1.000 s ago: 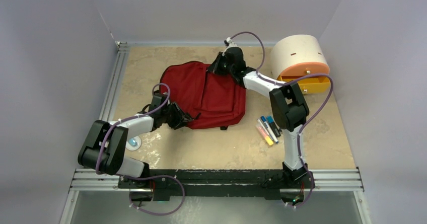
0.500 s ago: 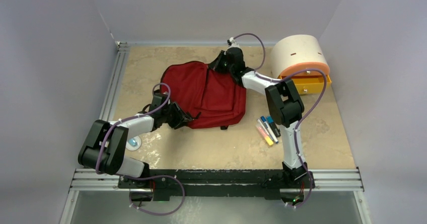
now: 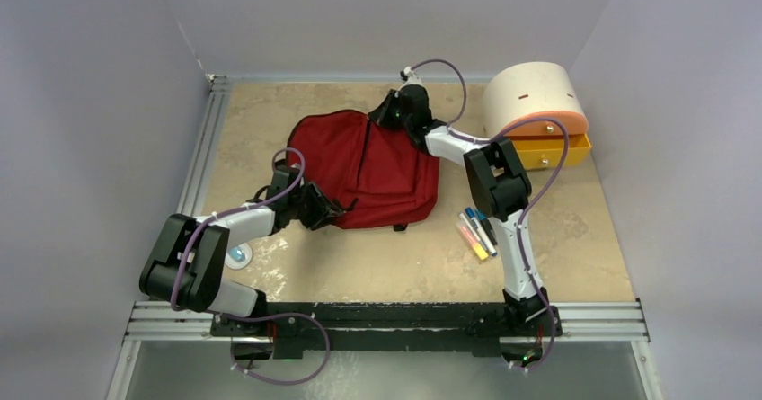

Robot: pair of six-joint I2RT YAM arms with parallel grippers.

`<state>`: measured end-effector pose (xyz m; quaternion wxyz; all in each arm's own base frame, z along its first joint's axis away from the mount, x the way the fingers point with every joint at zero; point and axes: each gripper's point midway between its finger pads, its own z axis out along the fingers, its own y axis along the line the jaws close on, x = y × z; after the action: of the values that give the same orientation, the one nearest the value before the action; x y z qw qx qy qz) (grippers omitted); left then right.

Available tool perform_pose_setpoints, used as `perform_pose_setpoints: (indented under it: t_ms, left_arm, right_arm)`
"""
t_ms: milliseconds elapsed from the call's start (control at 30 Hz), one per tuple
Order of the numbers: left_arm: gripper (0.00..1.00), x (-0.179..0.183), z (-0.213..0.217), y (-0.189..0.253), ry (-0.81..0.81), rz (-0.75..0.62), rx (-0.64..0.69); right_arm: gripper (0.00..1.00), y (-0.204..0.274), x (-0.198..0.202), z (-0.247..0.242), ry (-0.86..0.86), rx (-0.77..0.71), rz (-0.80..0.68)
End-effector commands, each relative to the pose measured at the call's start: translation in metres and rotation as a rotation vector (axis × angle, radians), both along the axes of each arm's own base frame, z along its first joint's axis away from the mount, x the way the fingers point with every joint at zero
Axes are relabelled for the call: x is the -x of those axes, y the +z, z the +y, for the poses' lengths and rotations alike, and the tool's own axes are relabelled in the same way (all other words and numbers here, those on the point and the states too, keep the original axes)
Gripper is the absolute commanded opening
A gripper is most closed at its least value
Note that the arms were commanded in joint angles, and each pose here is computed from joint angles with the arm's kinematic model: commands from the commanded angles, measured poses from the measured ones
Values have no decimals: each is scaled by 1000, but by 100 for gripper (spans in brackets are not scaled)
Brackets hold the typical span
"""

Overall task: Pack the student bag
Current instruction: Unzip the student bag at the center of the board.

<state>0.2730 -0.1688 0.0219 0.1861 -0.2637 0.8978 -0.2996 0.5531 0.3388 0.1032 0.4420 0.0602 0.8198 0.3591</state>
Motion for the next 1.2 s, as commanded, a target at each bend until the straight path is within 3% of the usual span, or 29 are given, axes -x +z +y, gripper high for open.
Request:
perform_pose_setpoints:
  t_ms: [0,167,400,800,1167]
  left_arm:
    - [34,33,31,-43,18,140,-181]
    - [34,33,31,-43,15,139,-180]
    - [36,25,28,-26,-5,89,-169]
    - [54,-25,19,91,-65,-208,-174]
    - [61,-77,-15,133,-222,-400,-197]
  right_arm:
    - [0,50,-39,-24,-105,4,-168]
    - [0,61,-39,-27,-110,32,-201]
    - [26,95,-17,-40,-89,70,-265]
    - [51,116,58,-86,-153,90,-203]
    - [69,93,129,-123,-171,142,-73]
